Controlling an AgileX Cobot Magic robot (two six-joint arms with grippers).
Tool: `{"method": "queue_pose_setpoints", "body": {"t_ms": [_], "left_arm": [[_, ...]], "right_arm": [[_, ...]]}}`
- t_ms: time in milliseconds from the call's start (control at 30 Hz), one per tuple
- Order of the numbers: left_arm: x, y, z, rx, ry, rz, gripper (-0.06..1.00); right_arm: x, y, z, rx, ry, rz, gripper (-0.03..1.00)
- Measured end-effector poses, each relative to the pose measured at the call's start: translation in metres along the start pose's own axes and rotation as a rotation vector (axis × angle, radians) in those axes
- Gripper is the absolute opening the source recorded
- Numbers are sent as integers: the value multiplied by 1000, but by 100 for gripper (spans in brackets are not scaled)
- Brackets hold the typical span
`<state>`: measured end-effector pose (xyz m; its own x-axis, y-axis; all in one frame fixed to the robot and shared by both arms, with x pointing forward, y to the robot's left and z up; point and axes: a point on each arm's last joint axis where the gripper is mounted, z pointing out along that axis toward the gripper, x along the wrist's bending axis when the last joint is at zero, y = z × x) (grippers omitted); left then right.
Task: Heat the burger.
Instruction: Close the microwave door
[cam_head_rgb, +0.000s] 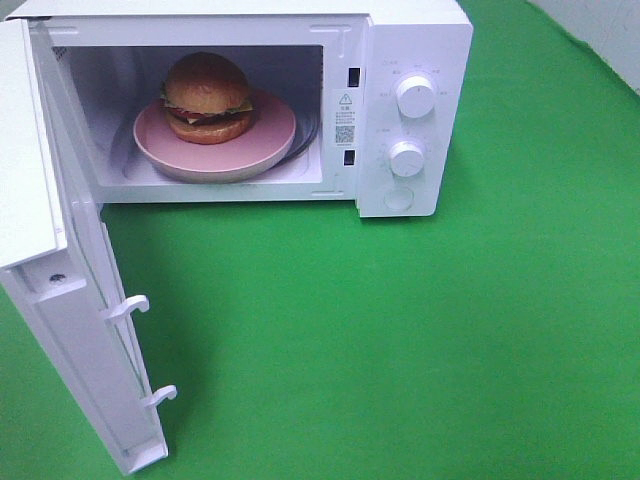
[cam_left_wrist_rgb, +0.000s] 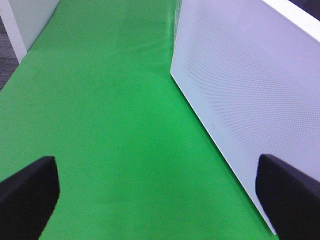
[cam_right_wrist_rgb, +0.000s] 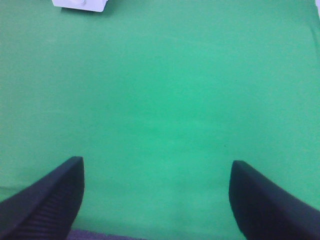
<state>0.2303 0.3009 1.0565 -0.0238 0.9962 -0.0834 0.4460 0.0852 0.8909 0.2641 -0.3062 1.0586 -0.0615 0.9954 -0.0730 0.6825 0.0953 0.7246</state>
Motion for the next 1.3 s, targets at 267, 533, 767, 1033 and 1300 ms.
{"method": "queue_pose_setpoints", "body": {"t_ms": [267,533,767,1033,1300], "left_arm": [[0,0,0,0,0,0,99],[0,0,0,0,0,0,99],[0,0,0,0,0,0,99],[0,0,0,0,0,0,99],[0,0,0,0,0,0,99]], "right_arm": [[-1,-11,-6,-69,2,8,77],[0,-20,-10,-195,-10,47,77],[2,-26,-15,-260,-21,87,77],[2,-27,-16,-268,-28,99,77],[2,-27,-16,-268,-28,99,77]]}}
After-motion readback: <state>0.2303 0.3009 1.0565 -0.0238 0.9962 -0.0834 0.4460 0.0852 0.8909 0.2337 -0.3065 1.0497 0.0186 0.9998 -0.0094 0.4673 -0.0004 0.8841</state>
